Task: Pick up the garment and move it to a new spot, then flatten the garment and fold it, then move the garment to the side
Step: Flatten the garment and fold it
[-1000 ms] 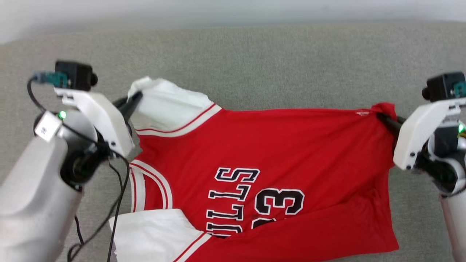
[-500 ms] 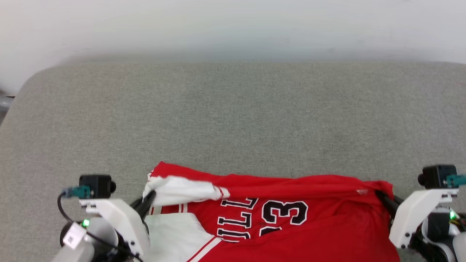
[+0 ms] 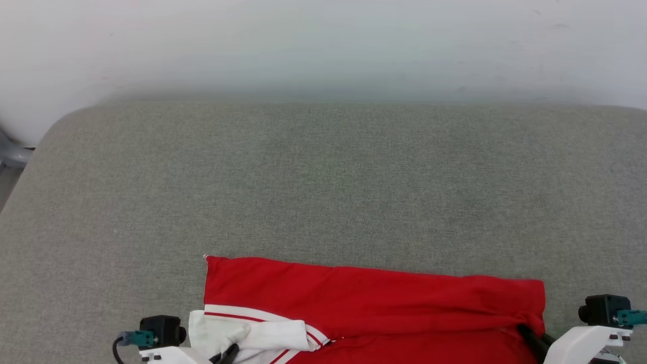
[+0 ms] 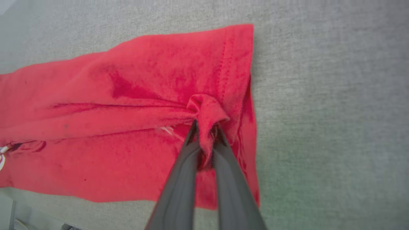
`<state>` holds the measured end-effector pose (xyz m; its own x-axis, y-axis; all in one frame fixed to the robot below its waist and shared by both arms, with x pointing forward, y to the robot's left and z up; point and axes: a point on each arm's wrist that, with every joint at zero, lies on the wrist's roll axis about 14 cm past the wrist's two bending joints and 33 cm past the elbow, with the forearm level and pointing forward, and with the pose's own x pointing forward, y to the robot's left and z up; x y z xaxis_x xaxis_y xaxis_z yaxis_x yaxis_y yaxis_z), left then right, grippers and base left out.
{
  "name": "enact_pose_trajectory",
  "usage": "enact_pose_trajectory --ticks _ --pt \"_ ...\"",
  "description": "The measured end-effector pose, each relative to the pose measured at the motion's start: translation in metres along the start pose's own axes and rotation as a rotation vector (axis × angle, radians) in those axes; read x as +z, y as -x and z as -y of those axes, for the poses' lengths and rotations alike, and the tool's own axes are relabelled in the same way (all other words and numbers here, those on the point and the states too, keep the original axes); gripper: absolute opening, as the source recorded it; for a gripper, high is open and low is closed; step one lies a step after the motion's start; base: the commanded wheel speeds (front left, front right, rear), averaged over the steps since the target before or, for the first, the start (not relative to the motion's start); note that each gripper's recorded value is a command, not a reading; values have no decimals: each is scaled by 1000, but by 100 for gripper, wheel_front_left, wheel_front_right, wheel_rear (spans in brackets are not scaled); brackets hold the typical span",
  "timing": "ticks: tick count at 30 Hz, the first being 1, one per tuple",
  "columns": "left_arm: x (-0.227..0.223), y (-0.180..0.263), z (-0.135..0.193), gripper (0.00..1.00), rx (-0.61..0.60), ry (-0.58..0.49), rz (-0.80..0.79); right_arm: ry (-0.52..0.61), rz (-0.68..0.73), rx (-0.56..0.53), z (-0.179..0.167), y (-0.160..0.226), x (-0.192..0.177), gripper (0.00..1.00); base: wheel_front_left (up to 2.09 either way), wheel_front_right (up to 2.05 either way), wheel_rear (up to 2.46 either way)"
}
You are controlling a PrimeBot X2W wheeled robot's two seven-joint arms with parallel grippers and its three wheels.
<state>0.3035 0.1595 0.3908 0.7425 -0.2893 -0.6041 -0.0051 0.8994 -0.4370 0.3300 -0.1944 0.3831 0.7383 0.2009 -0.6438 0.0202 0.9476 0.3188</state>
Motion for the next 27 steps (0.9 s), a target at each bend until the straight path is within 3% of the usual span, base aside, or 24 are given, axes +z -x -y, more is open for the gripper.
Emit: enact_pose_trajectory --ticks 1,2,3,8,13,20,27 --pt "-2 -1 2 47 -5 5 0 -4 21 4 -2 1 2 100 0 0 0" --pt "-4 -2 4 94 -10 6 3 -5 55 8 -4 2 7 100 0 0 0" --pt "-5 -3 4 100 -16 1 7 -7 93 12 -6 3 13 100 0 0 0" --pt "17 -5 10 100 -31 -29 131 -1 262 27 -14 13 39 100 0 0 0" --pt "52 2 20 100 -45 -73 321 -3 301 21 -12 23 45 100 0 0 0" --pt "103 25 36 100 -67 -183 609 16 252 -51 18 40 54 100 0 0 0" --pt "132 41 45 100 -54 -269 755 54 124 -71 24 38 54 100 0 0 0"
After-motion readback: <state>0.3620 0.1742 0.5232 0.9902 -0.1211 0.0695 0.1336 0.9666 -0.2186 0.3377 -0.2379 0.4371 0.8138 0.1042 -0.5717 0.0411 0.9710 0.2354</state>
